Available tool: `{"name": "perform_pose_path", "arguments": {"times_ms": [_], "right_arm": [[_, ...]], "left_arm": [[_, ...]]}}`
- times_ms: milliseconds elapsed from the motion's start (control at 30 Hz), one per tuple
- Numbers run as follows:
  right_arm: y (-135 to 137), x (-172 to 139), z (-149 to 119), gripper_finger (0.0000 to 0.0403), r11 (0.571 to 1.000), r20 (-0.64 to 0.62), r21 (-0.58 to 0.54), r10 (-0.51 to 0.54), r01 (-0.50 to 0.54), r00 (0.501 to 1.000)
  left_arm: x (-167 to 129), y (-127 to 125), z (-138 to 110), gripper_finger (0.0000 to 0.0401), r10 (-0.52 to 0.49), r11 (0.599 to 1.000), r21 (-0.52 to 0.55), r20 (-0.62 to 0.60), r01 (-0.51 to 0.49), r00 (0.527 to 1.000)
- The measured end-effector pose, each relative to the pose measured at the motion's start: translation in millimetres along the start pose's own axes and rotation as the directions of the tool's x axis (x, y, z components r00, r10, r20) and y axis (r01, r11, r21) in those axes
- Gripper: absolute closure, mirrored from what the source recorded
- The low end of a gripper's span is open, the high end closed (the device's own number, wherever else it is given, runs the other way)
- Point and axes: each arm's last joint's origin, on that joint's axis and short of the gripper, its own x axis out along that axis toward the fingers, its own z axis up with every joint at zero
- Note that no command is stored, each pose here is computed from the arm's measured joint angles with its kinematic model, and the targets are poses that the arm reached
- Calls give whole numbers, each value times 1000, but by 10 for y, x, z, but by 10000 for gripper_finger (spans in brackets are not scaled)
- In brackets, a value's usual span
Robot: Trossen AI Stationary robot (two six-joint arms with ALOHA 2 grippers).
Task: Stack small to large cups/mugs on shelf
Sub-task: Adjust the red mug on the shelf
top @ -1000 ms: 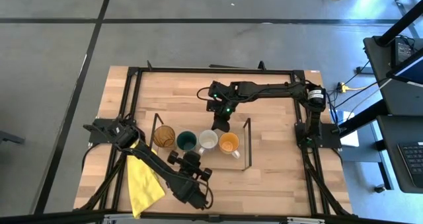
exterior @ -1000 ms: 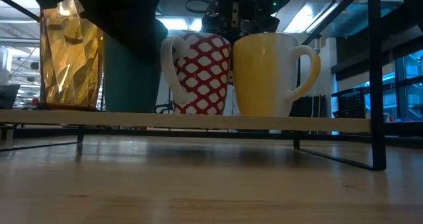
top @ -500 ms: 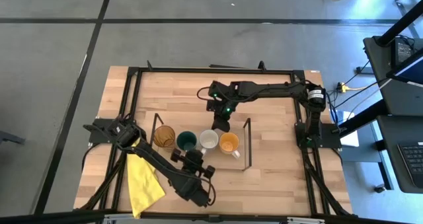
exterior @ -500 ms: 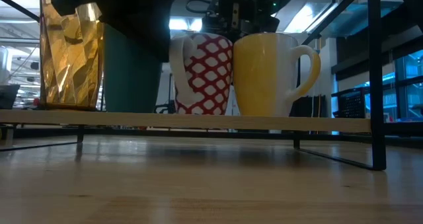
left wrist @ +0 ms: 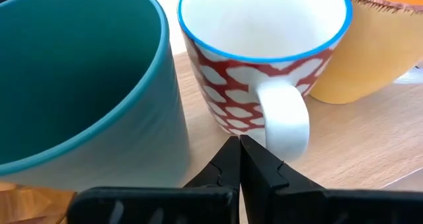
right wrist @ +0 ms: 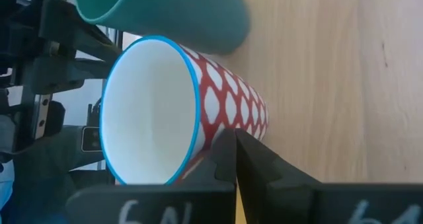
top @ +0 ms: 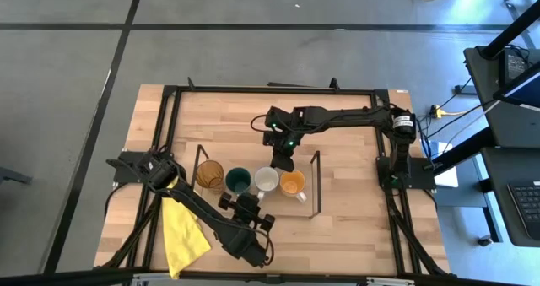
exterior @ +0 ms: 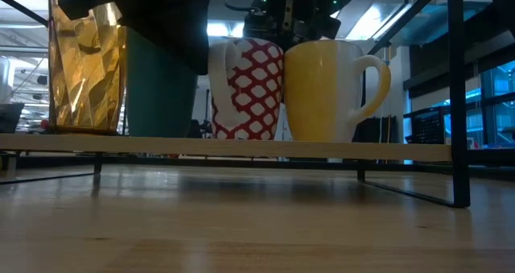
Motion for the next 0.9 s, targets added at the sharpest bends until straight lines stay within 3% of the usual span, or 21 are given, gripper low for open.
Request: {"name": "perform_pose_path", "arguments": {"times_ms": [900], "right_arm": [[100, 72, 10, 400, 1000, 9, 10, 10, -10, 1000]], "left_arm": [[-119, 7, -100, 401, -41, 999, 10, -12, 41, 999]]}}
